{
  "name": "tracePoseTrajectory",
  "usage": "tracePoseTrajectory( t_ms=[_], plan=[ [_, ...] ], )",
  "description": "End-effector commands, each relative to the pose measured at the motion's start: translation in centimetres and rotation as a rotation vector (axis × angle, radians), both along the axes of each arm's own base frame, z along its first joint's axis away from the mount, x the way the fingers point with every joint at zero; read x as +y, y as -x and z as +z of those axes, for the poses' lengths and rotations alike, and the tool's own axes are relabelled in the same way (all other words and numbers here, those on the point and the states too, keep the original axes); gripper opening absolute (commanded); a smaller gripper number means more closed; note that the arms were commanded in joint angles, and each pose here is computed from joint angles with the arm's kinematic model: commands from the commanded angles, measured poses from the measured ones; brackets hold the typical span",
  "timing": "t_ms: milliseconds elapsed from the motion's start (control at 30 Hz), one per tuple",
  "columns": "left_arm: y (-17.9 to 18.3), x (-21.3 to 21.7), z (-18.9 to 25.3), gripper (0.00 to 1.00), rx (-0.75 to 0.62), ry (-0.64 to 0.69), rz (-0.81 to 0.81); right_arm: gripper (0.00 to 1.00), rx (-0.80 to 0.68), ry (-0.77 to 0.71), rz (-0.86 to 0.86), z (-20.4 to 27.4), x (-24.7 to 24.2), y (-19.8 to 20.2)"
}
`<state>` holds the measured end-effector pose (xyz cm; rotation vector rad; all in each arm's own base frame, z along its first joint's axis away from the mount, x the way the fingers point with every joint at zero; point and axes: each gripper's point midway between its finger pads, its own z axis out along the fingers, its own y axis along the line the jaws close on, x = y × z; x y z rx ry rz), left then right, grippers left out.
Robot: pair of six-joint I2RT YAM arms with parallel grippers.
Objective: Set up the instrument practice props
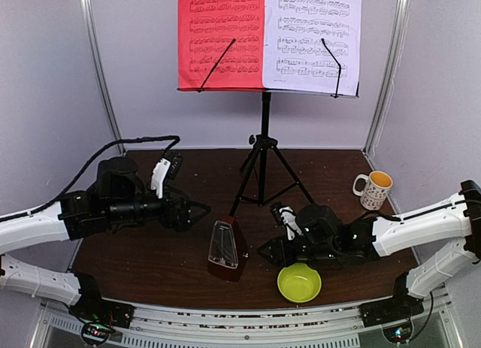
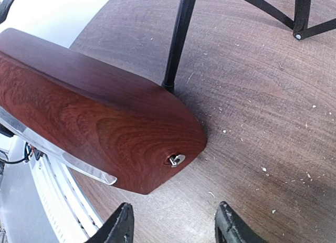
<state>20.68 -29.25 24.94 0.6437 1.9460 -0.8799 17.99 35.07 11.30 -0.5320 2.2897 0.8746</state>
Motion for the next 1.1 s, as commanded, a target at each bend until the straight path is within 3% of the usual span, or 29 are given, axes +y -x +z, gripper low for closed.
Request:
tracePoseTrajectory(
  t_ms=[0,233,433,800,900,1067],
  plan=[
    [0.8,-0.9,-1.1,0.98,0.033,-0.008,0.037,0.56,-0.028,-0.024,-0.042,0.8,-0.3,-0.9],
    [2.1,-3.4,-1.9,0.98,0.011,-0.047,0.015,0.64,-0.041,-0.001,-0.036,1.1,0.1,-1.2],
    [1.4,-5.3,-2.9,0.98,0.003,-0.102,0.051,0.74,-0.057,0.008,-0.057,1.3,-0.3,-1.6],
    [-1.3,-7.9,-7.7,0.98,0.061,-0.195,0.165,0.80,-0.133,0.046,-0.136,2.2,-2.5,-3.0],
    [-1.7,-8.3,-9.4,0.94,0.074,-0.231,0.178,0.85,-0.164,0.046,-0.150,2.5,-3.1,-3.8],
    [-2.0,-8.6,-10.1,0.78,0.066,-0.230,0.183,0.87,-0.137,0.067,-0.172,2.1,-4.0,-5.1]
  ],
)
